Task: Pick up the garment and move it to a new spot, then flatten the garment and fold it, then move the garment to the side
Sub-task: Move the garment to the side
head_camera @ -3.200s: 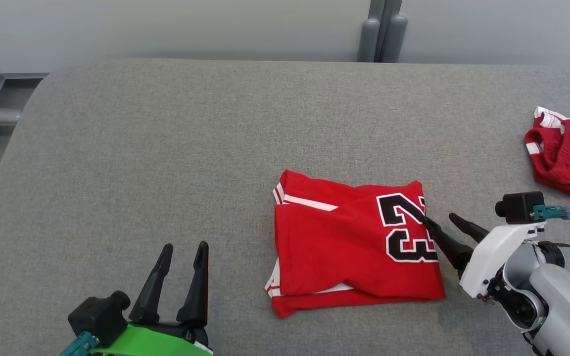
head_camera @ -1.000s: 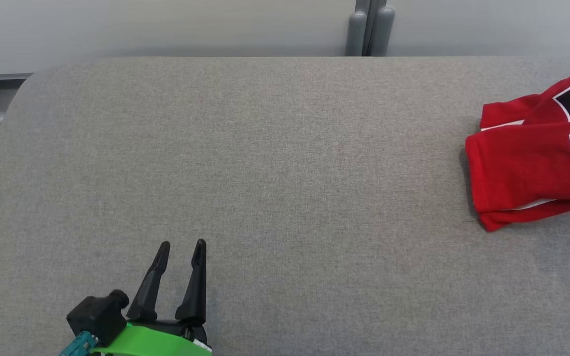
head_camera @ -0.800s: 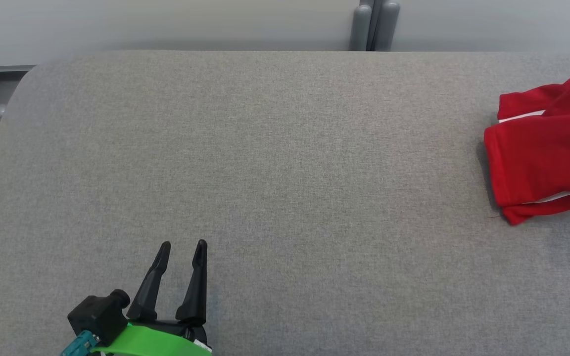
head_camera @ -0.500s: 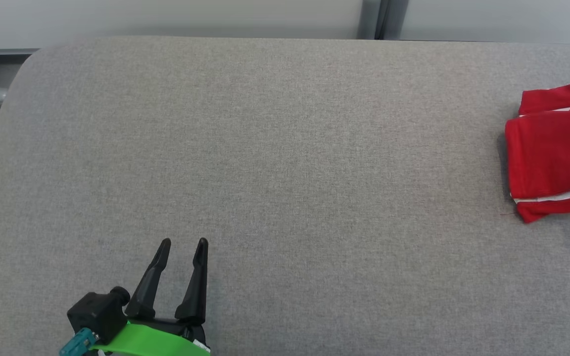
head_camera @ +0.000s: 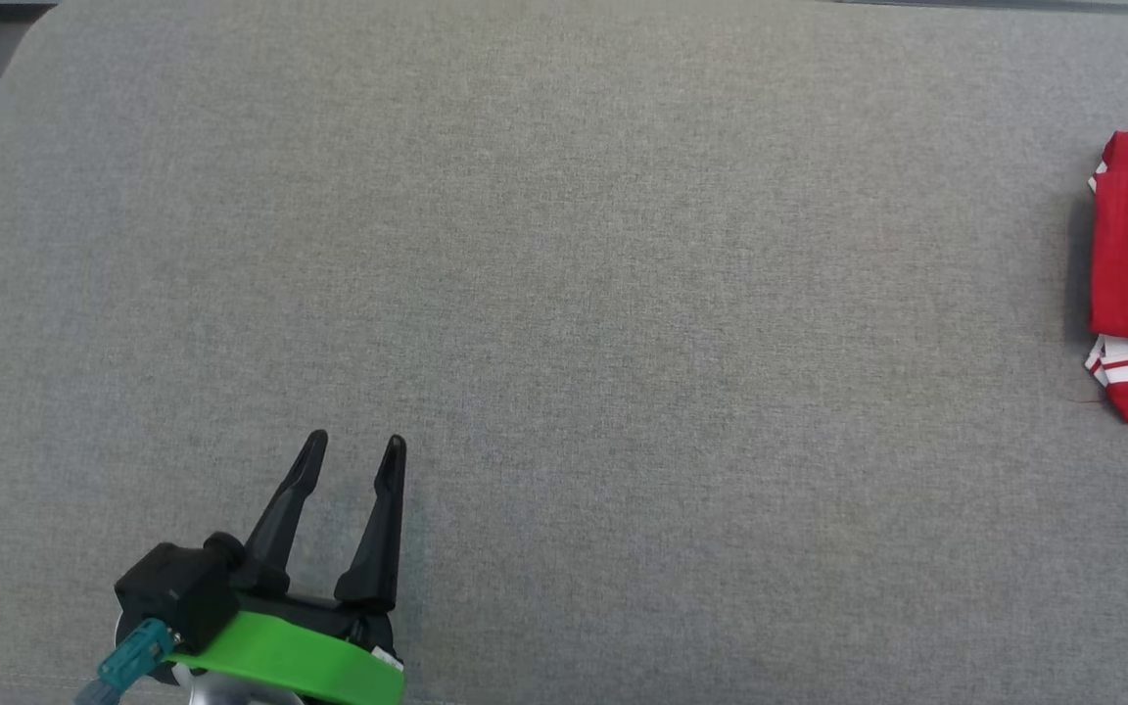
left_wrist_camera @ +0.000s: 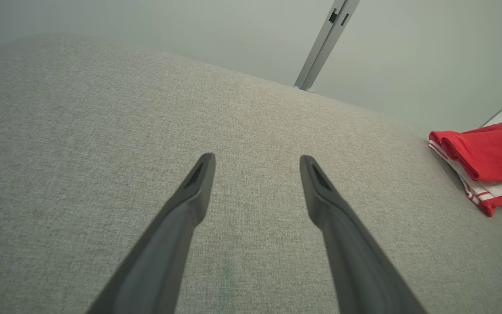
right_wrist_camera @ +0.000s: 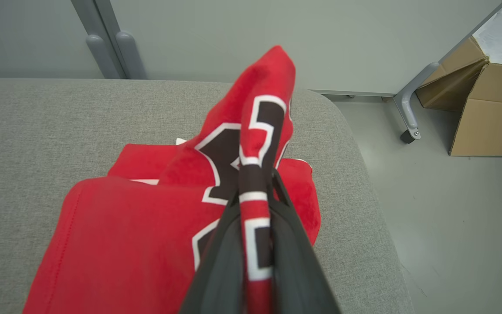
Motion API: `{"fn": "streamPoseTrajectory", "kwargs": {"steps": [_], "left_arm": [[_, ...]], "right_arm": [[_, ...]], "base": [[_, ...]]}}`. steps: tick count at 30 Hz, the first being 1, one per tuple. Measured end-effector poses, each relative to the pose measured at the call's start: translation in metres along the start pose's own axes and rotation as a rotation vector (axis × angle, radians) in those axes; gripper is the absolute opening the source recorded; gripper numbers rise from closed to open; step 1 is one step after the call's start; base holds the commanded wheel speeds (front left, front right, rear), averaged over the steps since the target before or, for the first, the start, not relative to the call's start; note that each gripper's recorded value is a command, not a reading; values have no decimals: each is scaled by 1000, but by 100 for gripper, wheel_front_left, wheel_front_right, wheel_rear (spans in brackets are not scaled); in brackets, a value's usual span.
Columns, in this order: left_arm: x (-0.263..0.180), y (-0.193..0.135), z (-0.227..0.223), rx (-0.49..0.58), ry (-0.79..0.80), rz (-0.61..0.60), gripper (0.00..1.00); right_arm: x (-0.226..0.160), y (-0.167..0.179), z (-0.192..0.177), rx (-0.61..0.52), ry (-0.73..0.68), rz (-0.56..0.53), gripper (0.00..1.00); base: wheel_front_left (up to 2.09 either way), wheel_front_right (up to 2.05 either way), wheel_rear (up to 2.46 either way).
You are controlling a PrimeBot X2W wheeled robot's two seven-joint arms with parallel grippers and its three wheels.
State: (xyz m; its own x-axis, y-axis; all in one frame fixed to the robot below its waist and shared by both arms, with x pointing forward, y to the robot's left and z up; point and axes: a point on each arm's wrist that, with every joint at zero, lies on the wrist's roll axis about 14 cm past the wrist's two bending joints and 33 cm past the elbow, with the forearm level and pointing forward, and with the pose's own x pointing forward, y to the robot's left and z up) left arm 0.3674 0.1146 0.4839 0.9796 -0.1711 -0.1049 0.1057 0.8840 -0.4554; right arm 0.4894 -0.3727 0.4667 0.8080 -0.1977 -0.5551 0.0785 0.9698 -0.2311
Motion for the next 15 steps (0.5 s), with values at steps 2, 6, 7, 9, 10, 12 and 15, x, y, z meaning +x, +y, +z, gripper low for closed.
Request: {"fn": "streamPoseTrajectory", "kwargs": {"steps": [2, 6, 7, 9, 10, 12, 15], "left_arm": [[2, 3, -2, 2, 8, 7, 100], [9, 6, -4, 8, 16, 14, 100], [10, 7, -5, 9, 21, 14, 100], [13, 7, -6, 14, 26, 10, 100], [15, 6, -5, 14, 25, 7, 100], [17, 5, -5, 12, 26, 0, 100], [21, 3, -8, 16, 36, -10, 100]], "right_arm": [[6, 0, -6, 1, 17, -6, 0], [16, 4, -21, -3, 46, -12, 0], [18, 5, -25, -13, 55, -13, 0], [21, 3, -33, -35, 71, -23, 1], [22, 1, -35, -45, 75, -33, 5], [23, -4, -40, -48, 78, -54, 24], [23, -9, -46, -48, 82, -72, 50]], "base": [[0, 0, 0], [0, 0, 0], [0, 0, 0], [0, 0, 0], [0, 0, 0], [0, 0, 0], [0, 0, 0]]}}
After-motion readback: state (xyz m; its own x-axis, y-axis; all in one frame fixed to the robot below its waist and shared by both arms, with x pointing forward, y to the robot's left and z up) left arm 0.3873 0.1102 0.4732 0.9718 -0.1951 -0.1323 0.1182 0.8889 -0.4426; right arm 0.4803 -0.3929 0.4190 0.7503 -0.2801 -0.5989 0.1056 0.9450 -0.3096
